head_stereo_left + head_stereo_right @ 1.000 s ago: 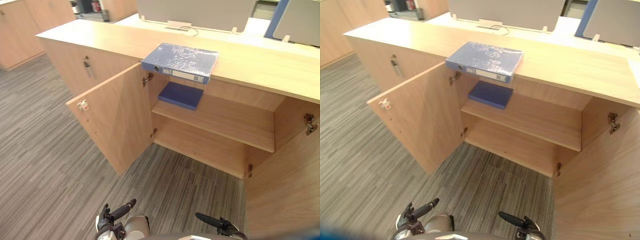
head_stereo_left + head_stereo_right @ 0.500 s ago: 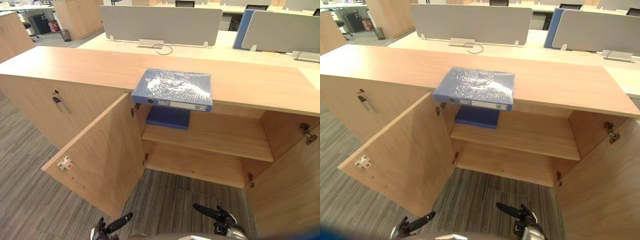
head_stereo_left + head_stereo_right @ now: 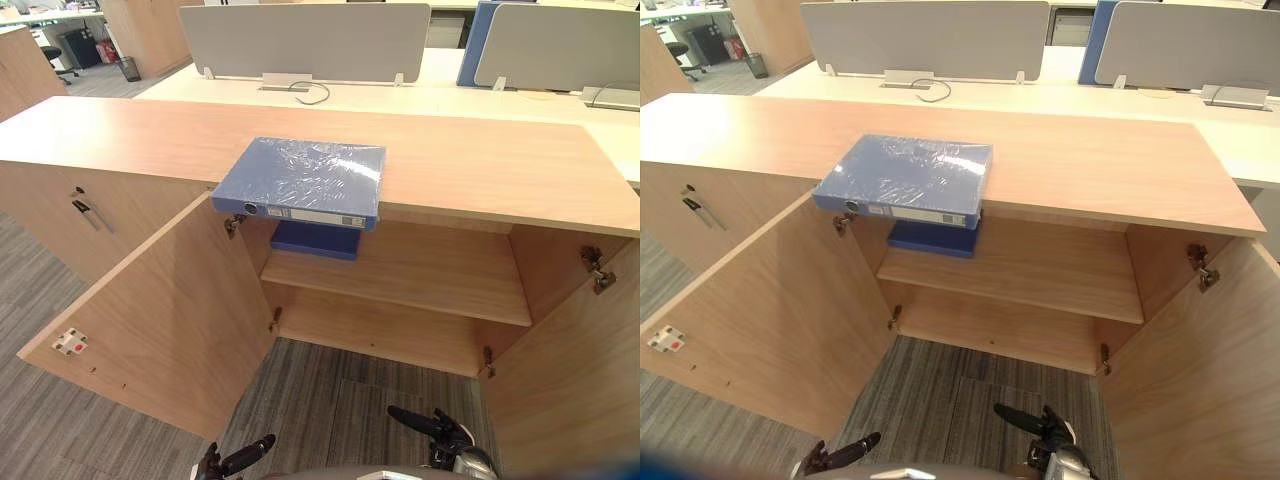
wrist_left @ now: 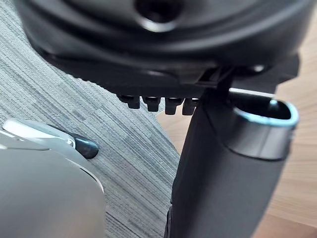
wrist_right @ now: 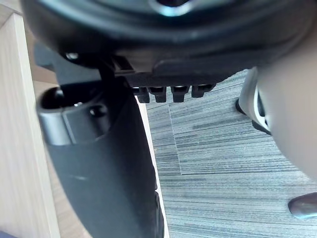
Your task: Walk over to the cabinet, pick up the folder, carry it to the office cabinet, place the folder inside the office cabinet, then close the office cabinet door
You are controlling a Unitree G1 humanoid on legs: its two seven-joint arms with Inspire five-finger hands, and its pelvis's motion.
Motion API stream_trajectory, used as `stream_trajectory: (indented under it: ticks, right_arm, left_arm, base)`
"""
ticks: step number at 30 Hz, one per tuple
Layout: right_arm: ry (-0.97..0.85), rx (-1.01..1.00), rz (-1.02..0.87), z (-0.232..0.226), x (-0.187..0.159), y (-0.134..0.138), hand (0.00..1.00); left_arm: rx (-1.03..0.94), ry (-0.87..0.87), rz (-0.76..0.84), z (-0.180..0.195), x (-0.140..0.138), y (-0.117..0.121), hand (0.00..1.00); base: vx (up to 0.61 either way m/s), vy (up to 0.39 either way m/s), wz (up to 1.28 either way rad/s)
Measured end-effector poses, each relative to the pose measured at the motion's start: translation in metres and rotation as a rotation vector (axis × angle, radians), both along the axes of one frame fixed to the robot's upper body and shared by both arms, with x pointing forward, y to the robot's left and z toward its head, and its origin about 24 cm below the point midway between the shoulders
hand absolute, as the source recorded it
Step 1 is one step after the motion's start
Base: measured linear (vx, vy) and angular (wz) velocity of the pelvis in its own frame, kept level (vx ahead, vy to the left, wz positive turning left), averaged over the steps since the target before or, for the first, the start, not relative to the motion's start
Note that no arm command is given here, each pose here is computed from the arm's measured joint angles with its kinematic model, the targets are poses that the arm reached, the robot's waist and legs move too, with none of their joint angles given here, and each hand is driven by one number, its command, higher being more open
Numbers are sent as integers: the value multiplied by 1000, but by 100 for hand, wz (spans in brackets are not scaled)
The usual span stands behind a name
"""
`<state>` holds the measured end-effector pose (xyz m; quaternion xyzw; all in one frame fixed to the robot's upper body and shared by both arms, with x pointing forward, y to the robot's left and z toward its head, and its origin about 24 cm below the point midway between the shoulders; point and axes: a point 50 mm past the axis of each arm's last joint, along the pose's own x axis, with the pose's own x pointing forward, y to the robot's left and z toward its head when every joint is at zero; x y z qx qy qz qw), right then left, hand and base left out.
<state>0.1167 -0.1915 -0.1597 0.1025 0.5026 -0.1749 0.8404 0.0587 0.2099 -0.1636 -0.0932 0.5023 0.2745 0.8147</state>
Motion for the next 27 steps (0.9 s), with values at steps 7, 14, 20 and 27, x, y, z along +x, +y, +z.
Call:
stream_trajectory:
  ticks: [7, 14, 20, 27]
  right_arm:
    - [66, 23, -12, -6, -12, 6, 100]
    - [54, -2, 41, -3, -6, -2, 100]
    - [12, 10, 138, 0, 5, 14, 100]
    - [34, -29, 274, -1, 2, 15, 100]
  left_arm:
    - [20, 7, 31, 2, -7, 17, 100]
    - [-96, -136, 8, 8, 20, 9, 100]
    - [-289, -560, -63, 57, 73, -22, 100]
    - [-396, -781, -129, 95, 97, -44, 100]
  base:
    - [153, -72, 4]
    - [111, 127, -8]
    - [61, 28, 3]
    - [-10, -23, -9]
